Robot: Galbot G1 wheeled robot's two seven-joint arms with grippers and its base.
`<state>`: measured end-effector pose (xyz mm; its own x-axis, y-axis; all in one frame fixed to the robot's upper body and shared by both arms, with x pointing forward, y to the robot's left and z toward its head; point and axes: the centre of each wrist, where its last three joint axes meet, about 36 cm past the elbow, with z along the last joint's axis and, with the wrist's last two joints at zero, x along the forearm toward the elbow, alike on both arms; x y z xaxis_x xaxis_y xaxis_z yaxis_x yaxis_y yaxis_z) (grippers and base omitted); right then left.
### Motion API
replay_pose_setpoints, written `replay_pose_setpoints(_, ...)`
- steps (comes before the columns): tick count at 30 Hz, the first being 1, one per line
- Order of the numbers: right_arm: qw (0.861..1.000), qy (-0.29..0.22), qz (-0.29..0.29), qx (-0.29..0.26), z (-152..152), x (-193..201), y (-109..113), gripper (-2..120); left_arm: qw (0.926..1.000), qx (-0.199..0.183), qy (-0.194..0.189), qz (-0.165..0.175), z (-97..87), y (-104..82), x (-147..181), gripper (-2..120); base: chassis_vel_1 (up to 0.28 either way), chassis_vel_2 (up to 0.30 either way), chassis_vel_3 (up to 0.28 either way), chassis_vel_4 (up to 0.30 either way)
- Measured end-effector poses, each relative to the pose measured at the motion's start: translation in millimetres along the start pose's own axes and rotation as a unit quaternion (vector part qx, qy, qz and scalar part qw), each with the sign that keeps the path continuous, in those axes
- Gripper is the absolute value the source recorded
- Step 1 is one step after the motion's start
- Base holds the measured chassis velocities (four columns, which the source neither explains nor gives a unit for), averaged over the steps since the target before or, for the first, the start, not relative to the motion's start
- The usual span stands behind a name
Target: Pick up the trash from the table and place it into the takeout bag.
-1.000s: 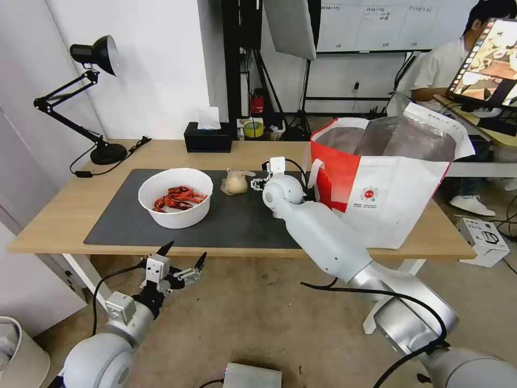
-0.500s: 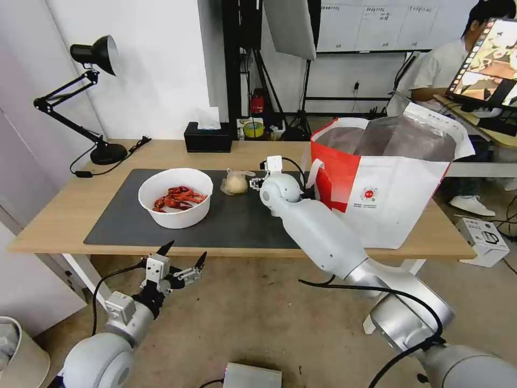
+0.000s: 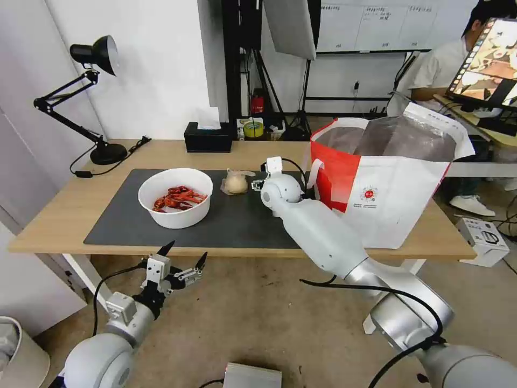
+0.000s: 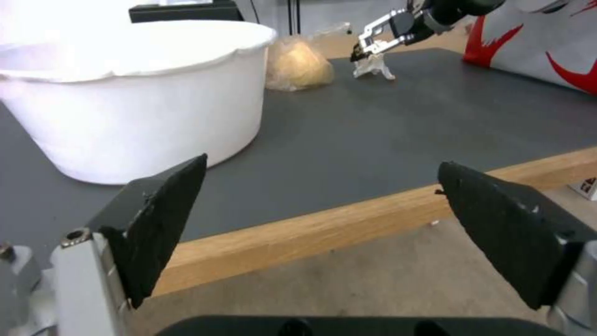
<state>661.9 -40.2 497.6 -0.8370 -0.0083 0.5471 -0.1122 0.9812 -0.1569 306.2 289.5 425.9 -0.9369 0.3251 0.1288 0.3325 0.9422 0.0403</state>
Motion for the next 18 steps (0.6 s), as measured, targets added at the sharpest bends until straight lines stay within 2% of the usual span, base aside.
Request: replay_pose_setpoints(18,1.0,0.003,0.002,0.014,-5.5,-6.5,6.8,100,1.0,0.004,-0.003,0.004,-0.9,-2.1,-1.4,100,0.0,0.0,0.0,0.0)
